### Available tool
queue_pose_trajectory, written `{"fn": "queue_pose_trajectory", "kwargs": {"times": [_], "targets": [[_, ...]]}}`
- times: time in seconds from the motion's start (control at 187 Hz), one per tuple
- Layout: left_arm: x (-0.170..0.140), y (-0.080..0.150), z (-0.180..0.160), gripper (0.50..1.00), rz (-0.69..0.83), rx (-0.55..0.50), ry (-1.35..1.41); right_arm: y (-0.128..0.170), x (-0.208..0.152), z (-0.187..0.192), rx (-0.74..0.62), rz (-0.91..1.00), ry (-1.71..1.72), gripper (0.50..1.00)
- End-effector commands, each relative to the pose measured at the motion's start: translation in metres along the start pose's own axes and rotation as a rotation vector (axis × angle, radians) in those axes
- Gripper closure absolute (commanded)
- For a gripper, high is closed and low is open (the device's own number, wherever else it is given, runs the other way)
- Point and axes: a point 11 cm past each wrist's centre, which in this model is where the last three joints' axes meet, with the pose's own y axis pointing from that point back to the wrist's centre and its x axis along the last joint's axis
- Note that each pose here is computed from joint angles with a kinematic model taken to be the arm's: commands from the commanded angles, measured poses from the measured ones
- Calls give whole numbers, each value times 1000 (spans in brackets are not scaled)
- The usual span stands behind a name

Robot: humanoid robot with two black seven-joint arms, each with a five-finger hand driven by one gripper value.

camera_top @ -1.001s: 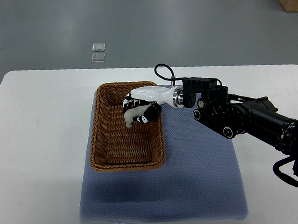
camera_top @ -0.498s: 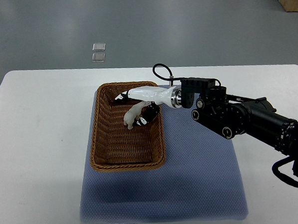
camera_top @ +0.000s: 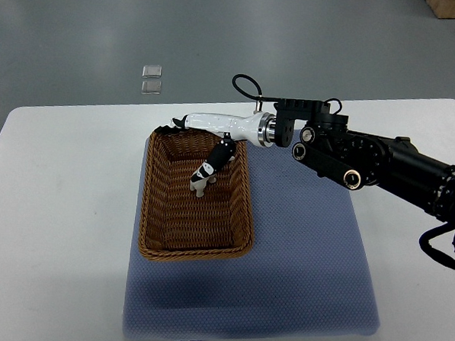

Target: Place white bear in brown basket with right hand

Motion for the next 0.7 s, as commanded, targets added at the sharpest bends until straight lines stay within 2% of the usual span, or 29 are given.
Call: {"fn": "queue_pose_trajectory", "kwargs": {"times": [0.0,0.134,0.321,0.584,0.696], "targets": [[0,0,0,500,0,0,0,10,19,-4,50,59,-158,585],[0,0,0,500,0,0,0,39,44,15,62,174,-307,576],[0,0,0,500,0,0,0,73,53,50,91,337,-583,574],[0,0,0,500,0,0,0,116,43,110,39,543,-996,574],[0,0,0,500,0,0,0,126,45,123,38,602,-1081,574]]}}
